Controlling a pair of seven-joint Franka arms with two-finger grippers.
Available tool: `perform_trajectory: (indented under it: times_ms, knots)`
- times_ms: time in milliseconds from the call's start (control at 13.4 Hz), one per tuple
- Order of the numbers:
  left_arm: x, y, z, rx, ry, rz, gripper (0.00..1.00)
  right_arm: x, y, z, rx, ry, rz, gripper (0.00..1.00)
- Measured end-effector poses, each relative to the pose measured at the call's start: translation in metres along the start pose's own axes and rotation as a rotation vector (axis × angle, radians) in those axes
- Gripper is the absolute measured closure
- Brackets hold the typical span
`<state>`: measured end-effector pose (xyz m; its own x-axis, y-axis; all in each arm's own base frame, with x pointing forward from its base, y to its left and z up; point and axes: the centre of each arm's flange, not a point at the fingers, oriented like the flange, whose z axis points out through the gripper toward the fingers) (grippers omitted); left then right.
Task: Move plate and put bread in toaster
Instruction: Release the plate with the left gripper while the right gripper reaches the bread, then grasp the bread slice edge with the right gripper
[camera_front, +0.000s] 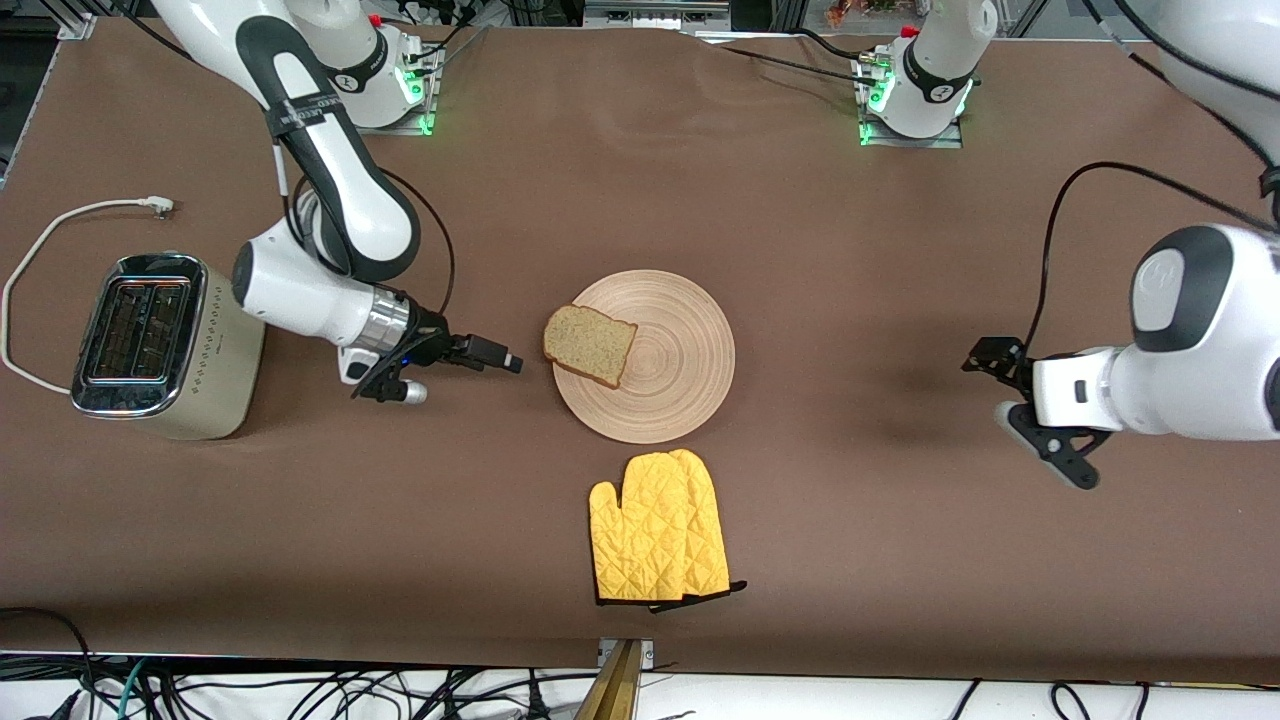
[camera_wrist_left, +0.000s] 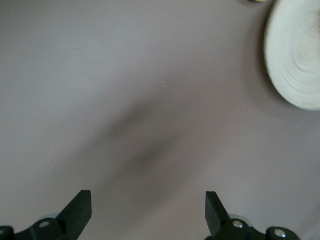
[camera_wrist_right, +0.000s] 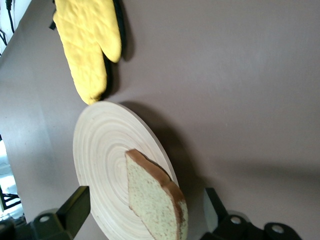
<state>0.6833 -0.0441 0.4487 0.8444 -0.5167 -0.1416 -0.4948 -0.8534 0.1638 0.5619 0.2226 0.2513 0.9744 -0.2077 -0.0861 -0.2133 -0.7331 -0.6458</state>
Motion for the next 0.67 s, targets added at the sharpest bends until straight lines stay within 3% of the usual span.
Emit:
perform_trajectory:
  times_ms: [149, 299, 448, 672]
  knots:
    - [-0.009, 0.04, -0.041, 0.124, 0.017, -0.247, 0.0, -0.018, 0.014, 0.014, 0.005, 0.014, -0.001, 0.0]
    - [-0.02, 0.085, -0.056, 0.183, 0.064, -0.409, 0.0, -0.033, 0.012, 0.025, -0.006, 0.036, -0.001, 0.0]
    - [-0.04, 0.104, -0.065, 0.211, 0.149, -0.445, 0.0, -0.05, 0.004, 0.038, -0.011, 0.056, 0.003, 0.0]
    - [-0.082, 0.111, -0.087, 0.226, 0.168, -0.441, 0.0, -0.063, 0.012, 0.048, 0.008, 0.063, 0.013, 0.0]
